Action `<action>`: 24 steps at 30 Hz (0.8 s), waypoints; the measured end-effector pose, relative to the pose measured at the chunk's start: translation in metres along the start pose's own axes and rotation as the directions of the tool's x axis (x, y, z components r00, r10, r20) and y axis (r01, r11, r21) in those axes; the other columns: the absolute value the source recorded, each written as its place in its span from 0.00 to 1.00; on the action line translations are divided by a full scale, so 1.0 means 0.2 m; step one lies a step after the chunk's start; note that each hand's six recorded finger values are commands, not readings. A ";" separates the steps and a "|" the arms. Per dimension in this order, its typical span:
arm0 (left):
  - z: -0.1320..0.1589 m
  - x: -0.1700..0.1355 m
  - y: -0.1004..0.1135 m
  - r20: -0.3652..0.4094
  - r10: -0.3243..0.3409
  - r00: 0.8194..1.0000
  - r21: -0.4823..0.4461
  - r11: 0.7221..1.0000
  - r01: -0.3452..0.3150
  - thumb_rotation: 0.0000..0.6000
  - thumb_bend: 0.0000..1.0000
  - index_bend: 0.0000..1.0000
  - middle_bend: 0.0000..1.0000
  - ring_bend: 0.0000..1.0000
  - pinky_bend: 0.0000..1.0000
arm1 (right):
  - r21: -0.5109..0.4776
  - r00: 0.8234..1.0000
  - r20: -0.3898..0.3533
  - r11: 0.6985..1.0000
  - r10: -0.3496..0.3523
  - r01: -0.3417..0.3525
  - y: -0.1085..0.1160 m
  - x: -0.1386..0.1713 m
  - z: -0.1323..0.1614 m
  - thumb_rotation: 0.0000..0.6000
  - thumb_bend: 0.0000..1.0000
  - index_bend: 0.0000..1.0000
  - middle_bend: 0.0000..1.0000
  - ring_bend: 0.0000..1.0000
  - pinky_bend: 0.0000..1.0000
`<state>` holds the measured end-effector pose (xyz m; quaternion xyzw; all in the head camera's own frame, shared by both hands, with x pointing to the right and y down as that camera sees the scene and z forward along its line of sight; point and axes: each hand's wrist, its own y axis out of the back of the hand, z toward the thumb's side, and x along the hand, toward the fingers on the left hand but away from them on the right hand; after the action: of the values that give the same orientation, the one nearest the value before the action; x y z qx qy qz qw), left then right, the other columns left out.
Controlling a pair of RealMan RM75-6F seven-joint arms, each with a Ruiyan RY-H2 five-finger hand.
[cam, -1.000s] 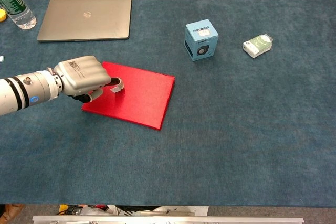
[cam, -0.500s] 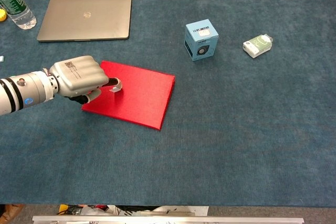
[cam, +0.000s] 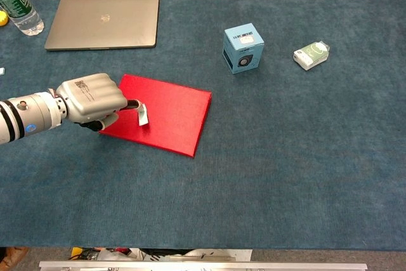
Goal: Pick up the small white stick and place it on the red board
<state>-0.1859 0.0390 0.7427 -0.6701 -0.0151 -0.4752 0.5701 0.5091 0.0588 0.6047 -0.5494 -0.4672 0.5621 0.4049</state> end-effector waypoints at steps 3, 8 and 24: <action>0.00 0.00 0.01 0.000 0.006 1.000 -0.001 1.000 -0.006 1.00 0.65 0.19 1.00 1.00 1.00 | 0.000 1.000 0.002 1.000 0.001 -0.001 0.00 0.00 0.00 1.00 0.36 0.38 0.51 0.55 0.44; 0.01 -0.01 0.02 0.005 0.012 1.000 0.000 1.000 -0.012 1.00 0.65 0.19 1.00 1.00 1.00 | 0.000 1.000 0.002 1.000 0.001 -0.001 0.00 0.00 0.00 1.00 0.36 0.38 0.51 0.55 0.44; 0.02 0.00 0.03 0.006 0.017 1.000 -0.002 1.000 -0.017 1.00 0.65 0.19 1.00 1.00 1.00 | -0.002 1.000 0.009 1.000 0.000 0.000 0.00 0.00 -0.02 1.00 0.36 0.38 0.51 0.55 0.44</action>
<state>-0.1801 0.0408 0.7378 -0.6721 -0.0108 -0.4684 0.5734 0.5121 0.0599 0.6045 -0.5473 -0.4694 0.5641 0.4024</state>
